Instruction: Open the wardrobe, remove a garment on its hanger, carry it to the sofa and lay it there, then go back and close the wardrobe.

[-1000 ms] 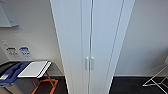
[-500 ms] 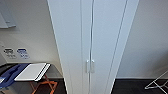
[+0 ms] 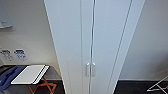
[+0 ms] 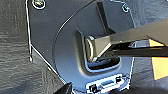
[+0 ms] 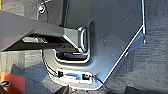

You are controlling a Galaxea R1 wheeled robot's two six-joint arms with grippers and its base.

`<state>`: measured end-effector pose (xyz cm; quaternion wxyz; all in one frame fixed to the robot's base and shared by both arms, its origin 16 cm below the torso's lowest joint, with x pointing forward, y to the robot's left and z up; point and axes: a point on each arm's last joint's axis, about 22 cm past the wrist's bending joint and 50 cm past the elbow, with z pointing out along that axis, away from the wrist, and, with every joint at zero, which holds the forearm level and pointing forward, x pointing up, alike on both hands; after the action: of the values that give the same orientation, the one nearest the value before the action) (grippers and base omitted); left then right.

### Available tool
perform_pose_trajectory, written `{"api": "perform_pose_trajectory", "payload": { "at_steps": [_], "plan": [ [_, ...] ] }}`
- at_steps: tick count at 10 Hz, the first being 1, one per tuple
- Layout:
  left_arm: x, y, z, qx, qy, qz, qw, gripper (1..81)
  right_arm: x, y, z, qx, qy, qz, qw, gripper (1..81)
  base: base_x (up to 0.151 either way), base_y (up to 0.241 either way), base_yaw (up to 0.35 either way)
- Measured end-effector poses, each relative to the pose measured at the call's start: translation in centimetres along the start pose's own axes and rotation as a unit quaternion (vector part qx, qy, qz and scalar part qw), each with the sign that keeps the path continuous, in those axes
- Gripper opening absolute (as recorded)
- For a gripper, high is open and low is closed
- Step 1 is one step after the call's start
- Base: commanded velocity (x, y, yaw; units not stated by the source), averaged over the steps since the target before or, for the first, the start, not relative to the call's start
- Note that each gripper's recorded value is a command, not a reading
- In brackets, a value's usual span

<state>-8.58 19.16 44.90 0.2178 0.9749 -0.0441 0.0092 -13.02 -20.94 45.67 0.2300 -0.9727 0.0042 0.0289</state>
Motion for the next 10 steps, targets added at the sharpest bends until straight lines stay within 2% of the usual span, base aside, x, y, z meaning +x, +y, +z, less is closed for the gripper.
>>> {"api": "perform_pose_trajectory", "payload": {
  "at_steps": [3, 7, 10],
  "plan": [
    [0.1, 0.0, 0.0, 0.0, 0.0, 0.0, 1.0, 81.1, 0.2, 0.0, 0.0, 0.0, 0.001, 0.0, 1.0, 81.1, 0.091, 0.0, 0.0],
    [0.2, 0.2, 0.1, -0.001, 0.001, 0.0, 1.0, 81.1, 0.3, -0.1, 0.0, 0.002, 0.003, 0.0, 1.0, 81.1, 0.0, 0.0, 0.0],
    [0.5, 0.6, -0.3, -0.013, 0.002, -0.001, 0.9999, 81.1, 1.6, -0.3, -0.6, 0.016, 0.02, -0.001, 0.9997, 81.1, 0.0, 0.0, 0.0]
  ]
}}
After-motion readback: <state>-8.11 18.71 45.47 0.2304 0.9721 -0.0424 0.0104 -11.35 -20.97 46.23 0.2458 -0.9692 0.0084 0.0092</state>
